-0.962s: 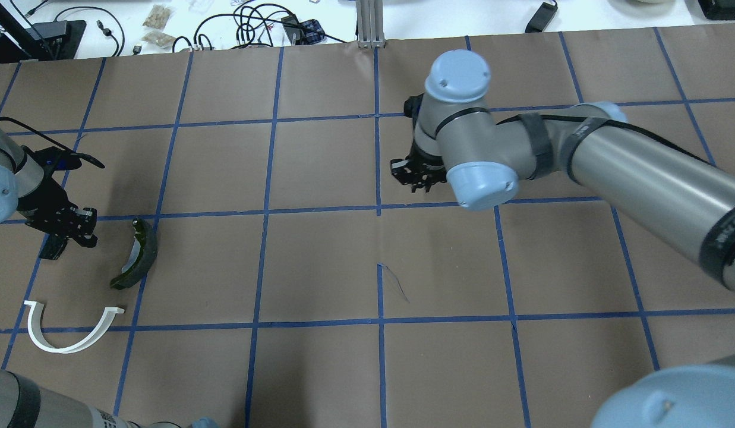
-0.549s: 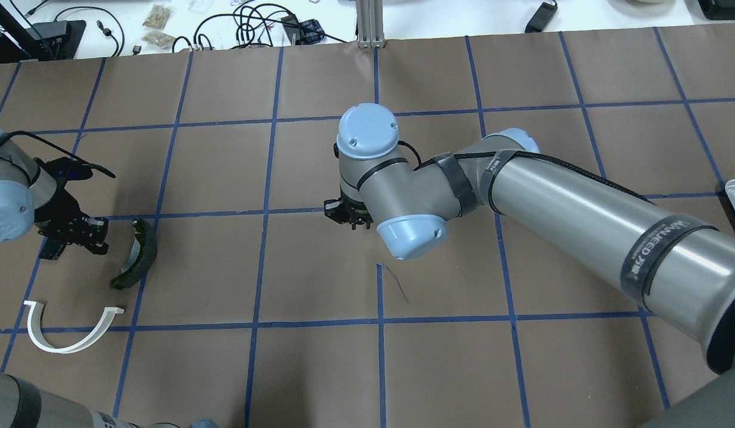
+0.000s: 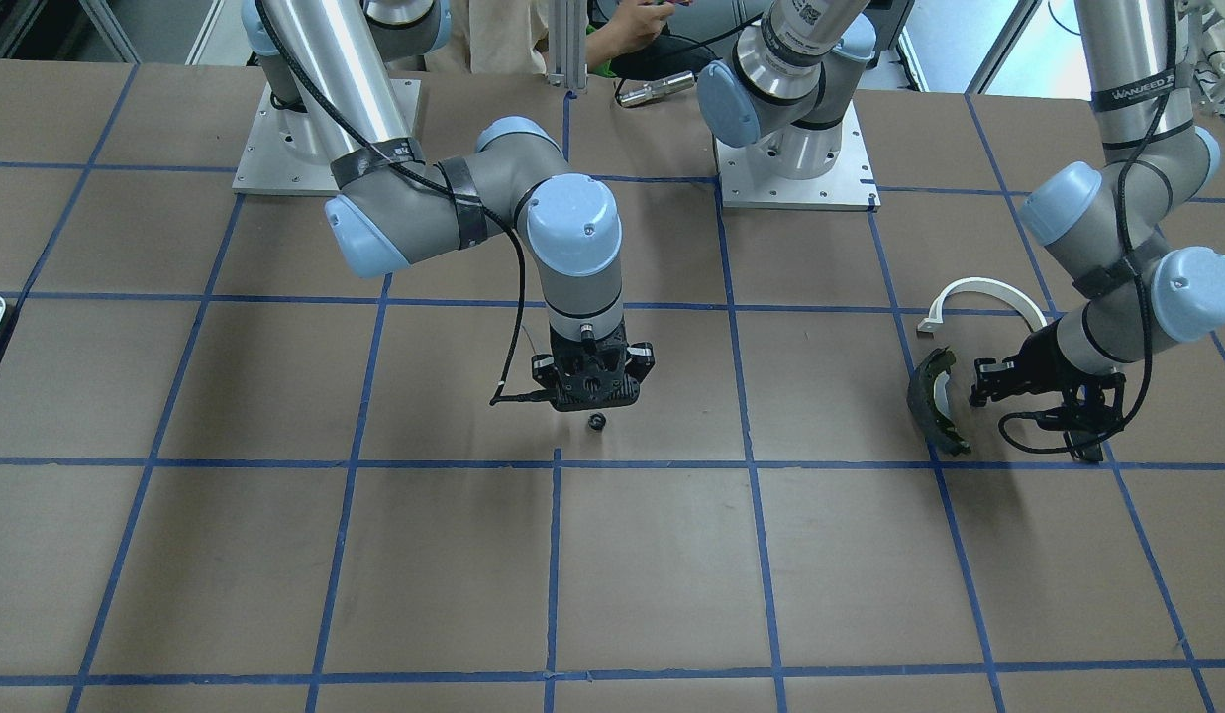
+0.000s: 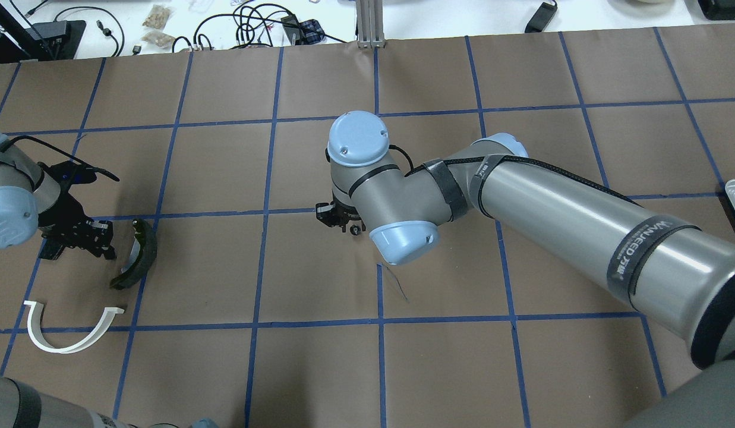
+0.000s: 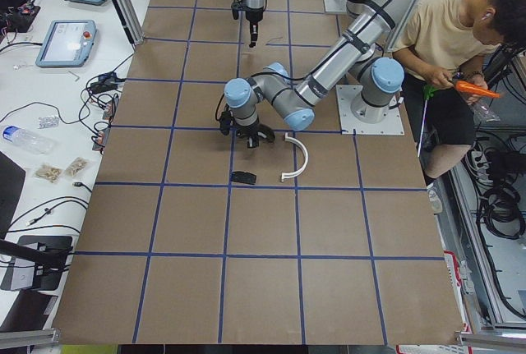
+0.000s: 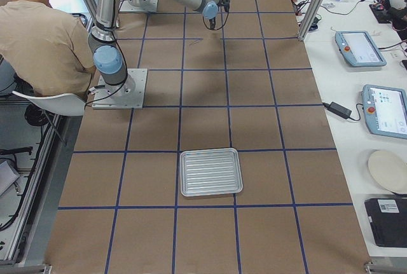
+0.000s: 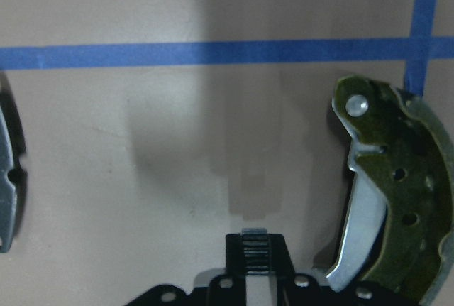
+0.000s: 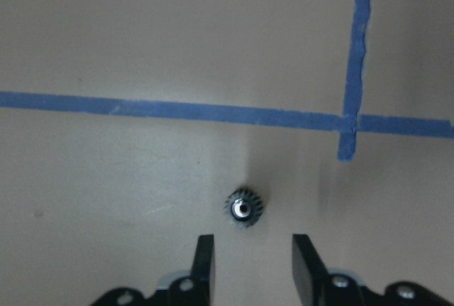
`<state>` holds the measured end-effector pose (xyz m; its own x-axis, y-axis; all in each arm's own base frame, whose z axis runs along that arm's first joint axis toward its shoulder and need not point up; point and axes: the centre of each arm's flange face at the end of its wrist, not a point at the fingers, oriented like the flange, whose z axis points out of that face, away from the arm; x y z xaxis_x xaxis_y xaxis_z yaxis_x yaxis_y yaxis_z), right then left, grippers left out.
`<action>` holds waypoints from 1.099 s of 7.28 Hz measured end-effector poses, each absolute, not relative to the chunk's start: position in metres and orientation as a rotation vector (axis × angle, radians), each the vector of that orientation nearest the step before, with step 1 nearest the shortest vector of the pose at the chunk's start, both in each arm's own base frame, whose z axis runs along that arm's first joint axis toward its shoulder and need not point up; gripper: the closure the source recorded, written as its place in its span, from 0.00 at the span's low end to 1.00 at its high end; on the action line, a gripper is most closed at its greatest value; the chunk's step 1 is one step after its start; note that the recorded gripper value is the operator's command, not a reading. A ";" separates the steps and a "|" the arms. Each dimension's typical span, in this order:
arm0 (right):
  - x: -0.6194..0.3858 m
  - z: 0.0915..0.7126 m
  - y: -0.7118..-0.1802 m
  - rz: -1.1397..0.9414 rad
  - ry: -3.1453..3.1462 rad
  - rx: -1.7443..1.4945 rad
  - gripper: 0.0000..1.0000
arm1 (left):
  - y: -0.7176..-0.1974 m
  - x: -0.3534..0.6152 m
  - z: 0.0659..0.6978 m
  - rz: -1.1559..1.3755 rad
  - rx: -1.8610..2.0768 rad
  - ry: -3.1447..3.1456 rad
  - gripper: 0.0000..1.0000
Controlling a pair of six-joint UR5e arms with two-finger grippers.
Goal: Place bearing gear from tray to pile
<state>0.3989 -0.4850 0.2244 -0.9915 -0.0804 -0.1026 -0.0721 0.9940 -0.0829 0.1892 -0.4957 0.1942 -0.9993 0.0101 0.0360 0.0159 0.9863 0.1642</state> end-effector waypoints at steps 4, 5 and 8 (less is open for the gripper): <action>0.325 0.286 -0.563 -0.220 3.038 -0.142 0.00 | -0.522 0.164 0.247 -0.153 -0.078 -3.161 0.00; 0.284 0.314 -0.581 -0.194 3.052 -0.152 0.00 | -0.541 0.131 0.274 -0.147 -0.079 -3.171 0.00; 0.172 0.429 -0.589 -0.094 3.076 -0.117 0.00 | -0.579 -0.031 0.313 -0.135 -0.038 -3.182 0.00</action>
